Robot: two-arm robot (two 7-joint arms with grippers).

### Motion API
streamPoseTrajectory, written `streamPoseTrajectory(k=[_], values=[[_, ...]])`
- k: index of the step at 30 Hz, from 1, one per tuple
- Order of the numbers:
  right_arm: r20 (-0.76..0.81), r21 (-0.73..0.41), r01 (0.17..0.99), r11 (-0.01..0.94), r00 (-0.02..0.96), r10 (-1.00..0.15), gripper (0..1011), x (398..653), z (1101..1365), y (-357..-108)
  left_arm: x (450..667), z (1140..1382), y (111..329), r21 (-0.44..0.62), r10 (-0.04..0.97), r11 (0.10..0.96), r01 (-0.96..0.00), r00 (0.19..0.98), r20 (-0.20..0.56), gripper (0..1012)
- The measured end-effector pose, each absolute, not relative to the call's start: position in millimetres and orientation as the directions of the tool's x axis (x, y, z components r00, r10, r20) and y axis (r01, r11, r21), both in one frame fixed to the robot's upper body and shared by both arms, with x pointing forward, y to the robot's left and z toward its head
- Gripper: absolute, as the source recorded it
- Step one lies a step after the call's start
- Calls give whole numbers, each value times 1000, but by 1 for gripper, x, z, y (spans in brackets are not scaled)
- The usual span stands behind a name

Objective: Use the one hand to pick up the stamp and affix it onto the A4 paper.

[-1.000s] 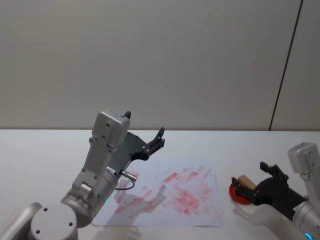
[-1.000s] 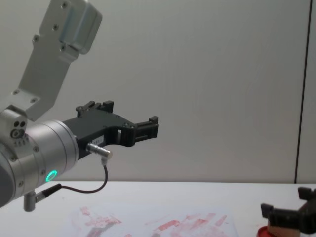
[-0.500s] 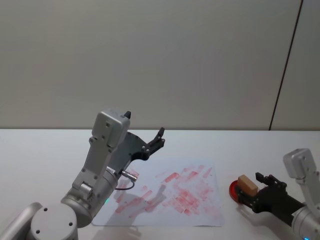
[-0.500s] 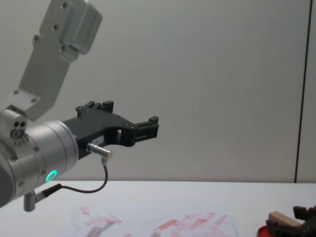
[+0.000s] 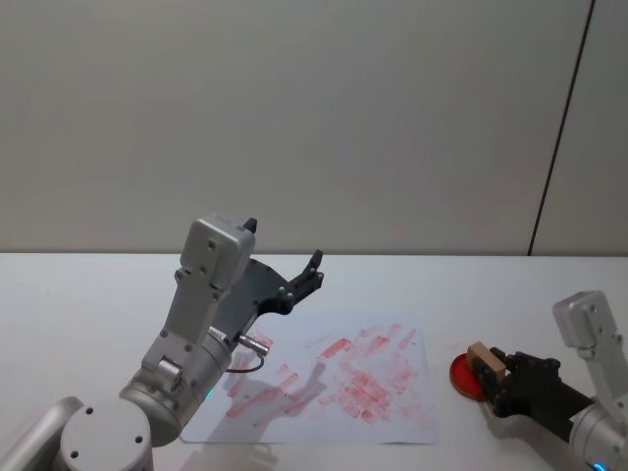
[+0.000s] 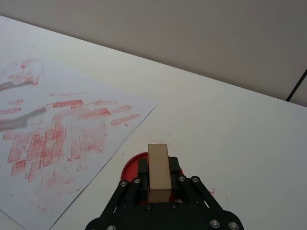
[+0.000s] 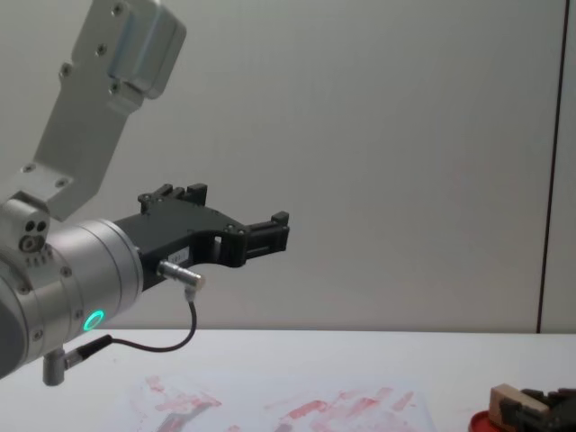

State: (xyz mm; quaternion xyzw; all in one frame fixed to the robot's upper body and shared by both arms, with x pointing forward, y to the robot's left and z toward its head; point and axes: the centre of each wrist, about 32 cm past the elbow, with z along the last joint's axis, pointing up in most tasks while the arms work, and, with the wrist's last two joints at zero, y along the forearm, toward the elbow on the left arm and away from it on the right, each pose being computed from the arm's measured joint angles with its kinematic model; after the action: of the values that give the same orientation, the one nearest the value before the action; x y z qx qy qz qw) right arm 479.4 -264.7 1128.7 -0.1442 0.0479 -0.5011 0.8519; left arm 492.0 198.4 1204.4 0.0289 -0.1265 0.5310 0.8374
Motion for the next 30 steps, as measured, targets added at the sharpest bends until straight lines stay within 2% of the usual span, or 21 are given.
streamPoseTrajectory(k=[4, 15, 30], values=[[56, -284, 842, 459, 492, -869, 216, 481, 1129, -264, 492, 1204, 198, -86, 882, 434, -897, 404, 242, 1003], [55, -228, 850, 475, 498, -866, 217, 485, 1136, -260, 492, 1204, 198, -86, 882, 434, -897, 404, 243, 1002], [61, -167, 816, 553, 569, -820, 217, 488, 1148, -237, 492, 1204, 198, -86, 882, 434, -897, 404, 242, 1003]])
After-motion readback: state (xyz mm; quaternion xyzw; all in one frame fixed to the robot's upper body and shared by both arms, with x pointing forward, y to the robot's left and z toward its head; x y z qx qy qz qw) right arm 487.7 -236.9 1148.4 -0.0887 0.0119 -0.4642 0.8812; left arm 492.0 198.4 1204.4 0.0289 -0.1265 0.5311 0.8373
